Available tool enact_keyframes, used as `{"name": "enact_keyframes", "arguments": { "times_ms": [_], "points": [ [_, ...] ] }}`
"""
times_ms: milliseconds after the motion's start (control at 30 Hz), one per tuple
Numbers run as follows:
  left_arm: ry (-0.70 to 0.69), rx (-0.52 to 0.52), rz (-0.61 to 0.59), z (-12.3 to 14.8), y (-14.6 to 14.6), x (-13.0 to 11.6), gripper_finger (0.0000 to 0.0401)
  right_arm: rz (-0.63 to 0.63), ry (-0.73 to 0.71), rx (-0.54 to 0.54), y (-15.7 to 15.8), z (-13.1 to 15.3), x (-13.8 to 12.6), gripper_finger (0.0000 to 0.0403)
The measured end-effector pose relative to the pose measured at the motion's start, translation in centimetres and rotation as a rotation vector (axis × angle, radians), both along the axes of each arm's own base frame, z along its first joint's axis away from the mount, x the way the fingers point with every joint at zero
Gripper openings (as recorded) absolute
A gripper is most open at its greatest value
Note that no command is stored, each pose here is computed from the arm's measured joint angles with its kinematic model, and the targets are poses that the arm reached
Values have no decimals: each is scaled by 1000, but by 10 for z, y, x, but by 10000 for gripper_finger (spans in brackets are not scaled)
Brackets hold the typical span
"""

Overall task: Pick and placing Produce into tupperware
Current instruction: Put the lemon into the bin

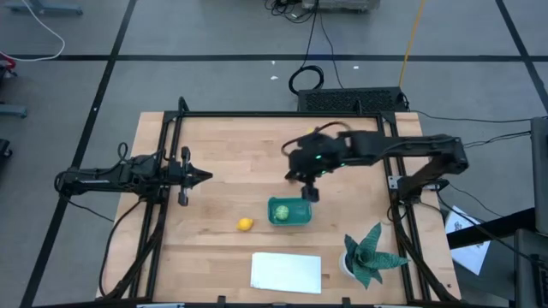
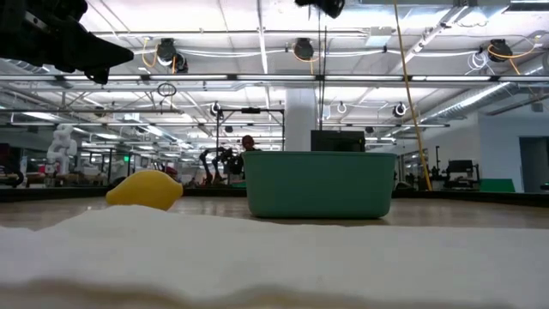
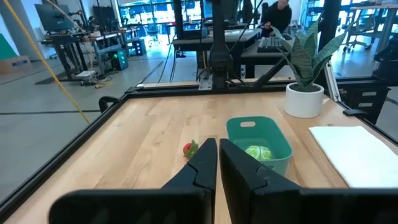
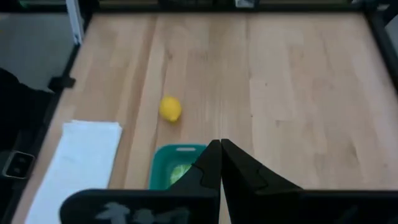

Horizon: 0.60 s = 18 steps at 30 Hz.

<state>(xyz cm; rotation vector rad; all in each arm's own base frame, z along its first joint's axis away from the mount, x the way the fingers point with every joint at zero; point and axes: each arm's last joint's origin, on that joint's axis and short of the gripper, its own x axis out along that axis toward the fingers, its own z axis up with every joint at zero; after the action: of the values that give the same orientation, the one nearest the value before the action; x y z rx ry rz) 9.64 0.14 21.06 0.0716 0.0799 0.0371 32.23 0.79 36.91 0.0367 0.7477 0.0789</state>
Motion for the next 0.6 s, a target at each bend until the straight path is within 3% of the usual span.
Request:
{"name": "enact_keyframes", "arguments": {
  "times_ms": [600],
  "points": [
    [1,0,1,0,0,0,24,-107,-265,-65,-5,74,-92,0]
  ]
}}
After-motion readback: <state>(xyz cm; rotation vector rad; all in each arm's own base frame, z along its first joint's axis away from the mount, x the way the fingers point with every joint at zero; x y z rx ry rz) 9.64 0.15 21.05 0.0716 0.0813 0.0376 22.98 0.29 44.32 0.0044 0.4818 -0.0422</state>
